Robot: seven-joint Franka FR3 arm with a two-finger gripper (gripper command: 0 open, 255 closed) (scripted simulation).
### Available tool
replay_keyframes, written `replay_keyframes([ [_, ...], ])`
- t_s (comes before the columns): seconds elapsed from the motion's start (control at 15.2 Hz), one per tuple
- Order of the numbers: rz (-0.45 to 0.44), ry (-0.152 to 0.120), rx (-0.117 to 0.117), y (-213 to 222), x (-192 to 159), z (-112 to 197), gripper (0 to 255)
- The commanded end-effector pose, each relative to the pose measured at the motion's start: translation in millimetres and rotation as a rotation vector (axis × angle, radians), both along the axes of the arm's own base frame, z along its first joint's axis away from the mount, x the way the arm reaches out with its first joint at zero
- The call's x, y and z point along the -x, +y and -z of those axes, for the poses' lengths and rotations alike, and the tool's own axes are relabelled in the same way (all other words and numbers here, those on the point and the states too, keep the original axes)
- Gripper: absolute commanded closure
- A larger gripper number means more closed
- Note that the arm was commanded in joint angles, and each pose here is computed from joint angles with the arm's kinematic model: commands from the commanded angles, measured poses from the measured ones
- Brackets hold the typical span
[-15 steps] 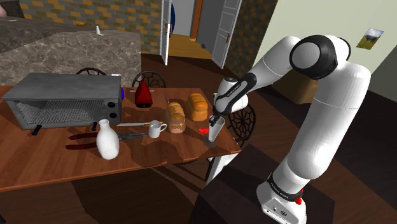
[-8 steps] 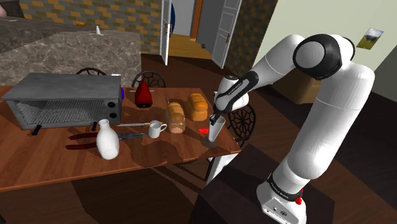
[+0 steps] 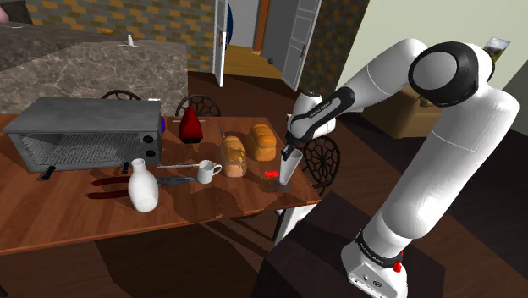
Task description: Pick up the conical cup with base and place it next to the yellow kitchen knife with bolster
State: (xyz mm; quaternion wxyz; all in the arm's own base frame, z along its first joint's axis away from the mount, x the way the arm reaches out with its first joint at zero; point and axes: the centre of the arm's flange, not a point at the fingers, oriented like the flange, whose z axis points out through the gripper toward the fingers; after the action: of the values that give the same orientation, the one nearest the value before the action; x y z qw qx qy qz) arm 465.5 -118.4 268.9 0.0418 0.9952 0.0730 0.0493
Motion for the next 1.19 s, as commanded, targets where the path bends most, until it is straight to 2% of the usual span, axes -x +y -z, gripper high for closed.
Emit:
replay_keyframes([
  [0.0,0.000,0.000,0.000,0,-2,-12,255],
  [1.12,0.000,0.000,0.000,0,-2,-102,255],
])
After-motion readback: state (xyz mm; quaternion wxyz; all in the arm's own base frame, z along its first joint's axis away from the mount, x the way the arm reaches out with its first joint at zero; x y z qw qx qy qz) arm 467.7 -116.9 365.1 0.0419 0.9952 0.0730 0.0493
